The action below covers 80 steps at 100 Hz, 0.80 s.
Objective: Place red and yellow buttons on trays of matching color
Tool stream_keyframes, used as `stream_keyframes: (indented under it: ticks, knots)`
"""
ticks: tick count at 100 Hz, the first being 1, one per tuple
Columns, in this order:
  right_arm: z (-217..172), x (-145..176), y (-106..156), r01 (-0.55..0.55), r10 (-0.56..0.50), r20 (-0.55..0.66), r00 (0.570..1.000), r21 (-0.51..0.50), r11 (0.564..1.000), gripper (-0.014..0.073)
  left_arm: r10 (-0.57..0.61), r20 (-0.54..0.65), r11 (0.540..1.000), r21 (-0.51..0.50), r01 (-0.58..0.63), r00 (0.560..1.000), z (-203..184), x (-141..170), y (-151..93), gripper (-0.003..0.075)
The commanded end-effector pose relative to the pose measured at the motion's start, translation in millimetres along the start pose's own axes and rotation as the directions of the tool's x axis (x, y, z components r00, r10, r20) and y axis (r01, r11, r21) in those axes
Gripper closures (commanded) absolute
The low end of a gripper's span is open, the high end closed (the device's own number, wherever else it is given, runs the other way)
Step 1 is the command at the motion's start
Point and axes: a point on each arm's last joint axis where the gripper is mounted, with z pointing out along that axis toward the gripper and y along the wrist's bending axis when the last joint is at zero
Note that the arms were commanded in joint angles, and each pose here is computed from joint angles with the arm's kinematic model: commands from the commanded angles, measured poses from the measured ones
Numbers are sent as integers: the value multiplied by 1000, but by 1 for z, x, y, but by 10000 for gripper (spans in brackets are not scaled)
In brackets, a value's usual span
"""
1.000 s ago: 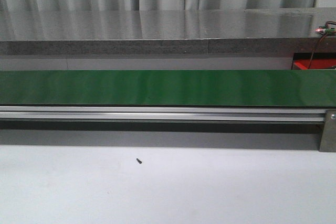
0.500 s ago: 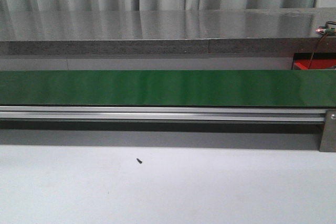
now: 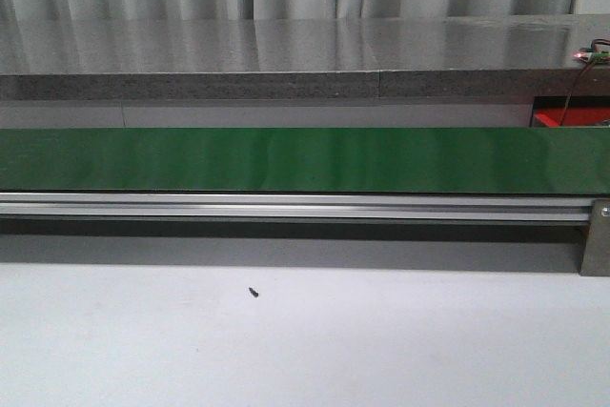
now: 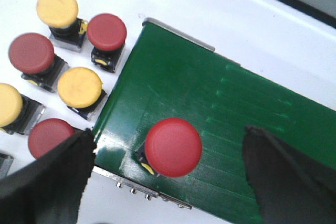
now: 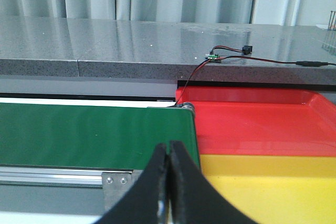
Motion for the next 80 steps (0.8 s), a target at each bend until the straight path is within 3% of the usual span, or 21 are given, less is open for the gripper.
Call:
stream_keyframes:
  ticks: [1, 30, 56, 80]
  knots:
    - [-3, -14, 1, 9, -8, 114, 993, -8, 1000, 717, 27, 148, 1000, 2, -28, 989, -33, -14, -6, 152]
    - [-3, -14, 1, 9, -8, 114, 993, -8, 1000, 717, -45, 154, 996, -73, 57, 987, -49, -12, 32, 152]
    - [-3, -14, 1, 9, -8, 114, 993, -8, 1000, 717, -128, 139, 977, -155, 149, 982, -38, 6, 74, 153]
    - [-3, -14, 1, 9, -8, 114, 993, -8, 1000, 717, -154, 71, 966, -200, 165, 985, -23, 20, 98, 153]
